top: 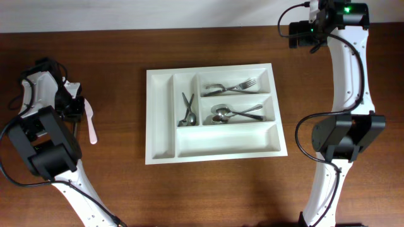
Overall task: Pack container
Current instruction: 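Grasp the long metal utensil with the left gripper, then carry the long utensil with the left gripper into the bottom compartment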
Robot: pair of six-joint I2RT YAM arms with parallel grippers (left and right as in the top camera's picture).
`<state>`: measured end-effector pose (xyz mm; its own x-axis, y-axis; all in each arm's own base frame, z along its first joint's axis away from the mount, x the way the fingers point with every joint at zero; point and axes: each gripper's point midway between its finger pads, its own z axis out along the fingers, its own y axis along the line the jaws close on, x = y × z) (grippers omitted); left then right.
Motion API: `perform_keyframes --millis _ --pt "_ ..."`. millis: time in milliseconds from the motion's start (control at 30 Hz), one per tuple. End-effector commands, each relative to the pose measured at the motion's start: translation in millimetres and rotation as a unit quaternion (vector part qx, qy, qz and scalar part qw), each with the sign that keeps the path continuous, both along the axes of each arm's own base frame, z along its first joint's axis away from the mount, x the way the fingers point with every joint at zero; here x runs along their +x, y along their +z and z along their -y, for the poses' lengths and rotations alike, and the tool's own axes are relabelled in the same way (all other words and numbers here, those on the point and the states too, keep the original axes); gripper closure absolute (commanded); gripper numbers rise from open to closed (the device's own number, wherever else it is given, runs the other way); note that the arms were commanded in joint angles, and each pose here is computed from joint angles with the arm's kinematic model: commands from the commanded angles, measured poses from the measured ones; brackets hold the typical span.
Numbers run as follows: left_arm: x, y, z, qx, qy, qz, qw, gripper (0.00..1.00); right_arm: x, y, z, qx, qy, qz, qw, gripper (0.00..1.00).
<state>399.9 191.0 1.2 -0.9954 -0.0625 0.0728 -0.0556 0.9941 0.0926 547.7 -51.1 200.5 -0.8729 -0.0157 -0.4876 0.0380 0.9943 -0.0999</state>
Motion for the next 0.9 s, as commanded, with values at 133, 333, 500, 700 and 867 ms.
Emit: perform_keyframes --millis 133,333,500,700,867 --pt "18 33 -14 0.024 0.012 0.022 0.999 0.98 -1 11 4 -0.003 -0.010 0.012 1.000 0.01" --pt "51 93 -2 0.013 0.020 0.089 0.996 0.98 -1 11 4 -0.003 -0.010 0.012 1.000 0.01" --pt "81 142 55 -0.046 -0.031 0.153 0.987 0.98 -1 11 4 -0.003 -0.010 0.012 1.000 0.01" --pt "103 183 147 -0.068 -0.126 0.194 0.970 0.98 -1 11 4 -0.003 -0.010 0.012 1.000 0.01" --pt "103 198 247 -0.085 -0.231 0.204 0.948 0.98 -1 11 4 -0.003 -0.010 0.012 1.000 0.01"
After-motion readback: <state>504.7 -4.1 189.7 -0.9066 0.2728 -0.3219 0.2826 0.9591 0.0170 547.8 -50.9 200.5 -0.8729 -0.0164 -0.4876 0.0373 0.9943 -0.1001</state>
